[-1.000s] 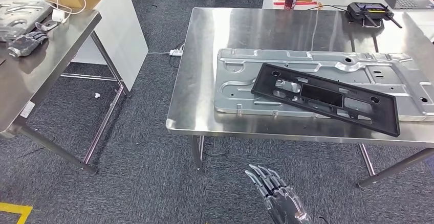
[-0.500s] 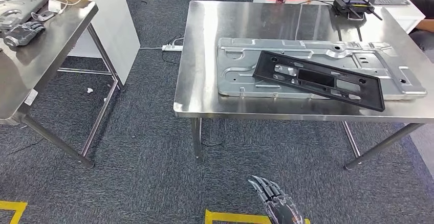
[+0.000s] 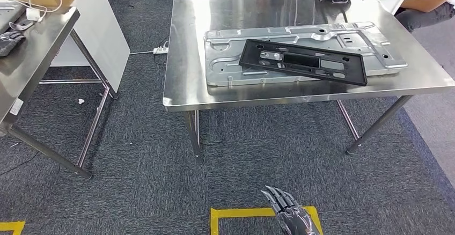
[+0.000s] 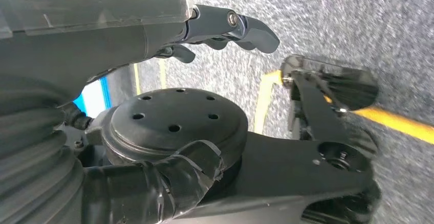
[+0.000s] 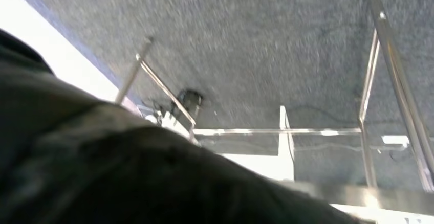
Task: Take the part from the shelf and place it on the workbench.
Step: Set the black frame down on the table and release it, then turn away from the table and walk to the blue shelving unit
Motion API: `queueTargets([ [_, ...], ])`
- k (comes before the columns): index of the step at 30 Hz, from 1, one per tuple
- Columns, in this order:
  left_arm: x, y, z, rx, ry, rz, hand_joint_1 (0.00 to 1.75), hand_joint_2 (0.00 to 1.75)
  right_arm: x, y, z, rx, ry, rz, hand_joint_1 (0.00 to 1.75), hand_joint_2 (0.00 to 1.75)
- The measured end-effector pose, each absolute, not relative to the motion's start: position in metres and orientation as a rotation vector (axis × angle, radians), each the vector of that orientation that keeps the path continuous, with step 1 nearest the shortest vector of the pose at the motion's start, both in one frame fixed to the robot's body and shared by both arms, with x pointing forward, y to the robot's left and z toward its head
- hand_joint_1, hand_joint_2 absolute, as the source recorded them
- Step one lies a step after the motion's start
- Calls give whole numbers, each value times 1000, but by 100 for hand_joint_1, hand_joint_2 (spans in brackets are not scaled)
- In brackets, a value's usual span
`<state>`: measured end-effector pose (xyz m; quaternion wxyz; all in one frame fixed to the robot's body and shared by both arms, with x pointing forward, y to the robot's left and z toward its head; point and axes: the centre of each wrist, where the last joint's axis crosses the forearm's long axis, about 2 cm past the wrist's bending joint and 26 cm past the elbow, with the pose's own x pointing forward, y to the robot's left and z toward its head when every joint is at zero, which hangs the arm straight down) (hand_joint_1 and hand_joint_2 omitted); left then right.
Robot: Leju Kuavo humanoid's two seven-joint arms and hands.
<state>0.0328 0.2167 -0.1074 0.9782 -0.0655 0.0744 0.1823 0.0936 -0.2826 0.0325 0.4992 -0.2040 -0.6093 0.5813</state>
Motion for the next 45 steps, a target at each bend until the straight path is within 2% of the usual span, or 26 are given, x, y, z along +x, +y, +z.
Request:
queueTargets([
  [9,34,218,-107,-132,146,359,0,175,88,-284,6,-433,-1326,1211,0,0],
  [11,34,218,-107,-132,143,356,0,175,87,-286,-14,-375,-1195,1140,0,0],
  [16,37,218,-107,-131,135,366,0,175,76,-298,-87,-68,-578,809,0,0],
  [23,36,216,-107,-134,128,375,0,175,30,-339,-109,-60,-314,748,0,0],
  [31,35,216,-107,-133,131,377,0,175,14,-346,-111,-91,-205,710,0,0],
  [45,37,216,-107,-133,126,378,0,175,7,-340,-112,-90,-174,690,0,0],
])
